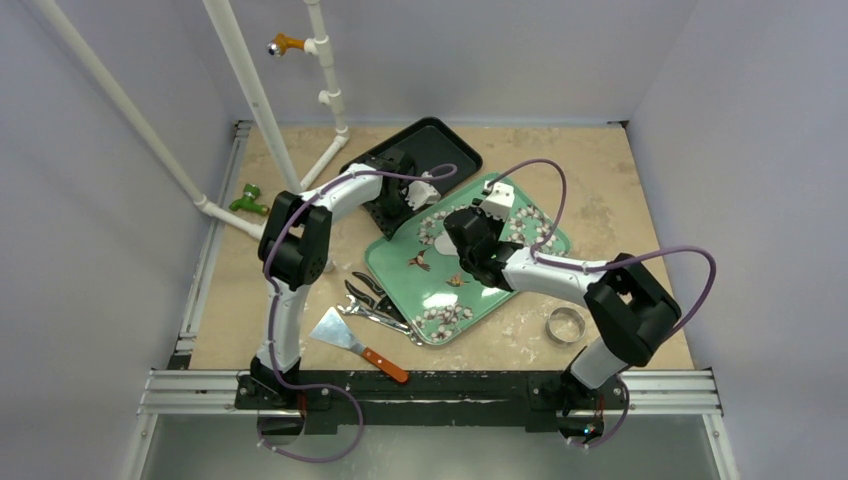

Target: Roll out the dumpling wrappers from the dough

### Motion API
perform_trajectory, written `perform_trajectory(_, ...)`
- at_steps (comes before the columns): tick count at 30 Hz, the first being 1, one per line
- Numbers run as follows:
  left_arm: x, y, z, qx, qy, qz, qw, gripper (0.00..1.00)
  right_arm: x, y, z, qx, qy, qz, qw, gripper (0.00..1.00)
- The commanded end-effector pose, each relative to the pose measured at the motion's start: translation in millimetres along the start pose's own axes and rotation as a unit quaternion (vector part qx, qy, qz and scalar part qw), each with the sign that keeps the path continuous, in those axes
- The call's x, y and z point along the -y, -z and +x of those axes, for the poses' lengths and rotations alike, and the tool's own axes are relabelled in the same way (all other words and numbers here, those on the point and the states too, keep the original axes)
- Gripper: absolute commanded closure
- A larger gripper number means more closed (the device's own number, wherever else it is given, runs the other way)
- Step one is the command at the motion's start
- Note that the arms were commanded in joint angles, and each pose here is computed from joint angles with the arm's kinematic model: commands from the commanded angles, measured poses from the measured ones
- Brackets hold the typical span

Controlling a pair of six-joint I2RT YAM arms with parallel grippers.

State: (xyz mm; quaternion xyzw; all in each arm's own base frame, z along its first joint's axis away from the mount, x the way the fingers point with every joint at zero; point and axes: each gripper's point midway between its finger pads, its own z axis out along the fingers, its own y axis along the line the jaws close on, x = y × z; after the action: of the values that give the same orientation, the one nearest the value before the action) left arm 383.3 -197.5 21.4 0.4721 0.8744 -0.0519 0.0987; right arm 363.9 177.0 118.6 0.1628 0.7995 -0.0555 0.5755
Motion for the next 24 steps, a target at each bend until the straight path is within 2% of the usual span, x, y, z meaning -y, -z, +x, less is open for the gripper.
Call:
perform_trajectory(1,-15,-9,34,-0.056,-0.013,-0.017,0.998,1.00,60,7,69,-0.097,0.143,0.054,0.983,1.00)
perform_trajectory(13,-14,-9,35,-0.057,-0.013,-0.015,0.998,1.00,89,5,72,-0.134,0.078,0.047,0.987,1.00)
perform_trajectory(19,-14,-9,35,-0.058,-0.012,-0.014,0.998,1.00,93,4,76,-0.151,0.069,0.042,0.985,1.00)
perform_trajectory(24,-14,-9,35,-0.057,-0.012,-0.014,0.998,1.00,99,6,68,-0.143,0.048,0.046,0.988,1.00)
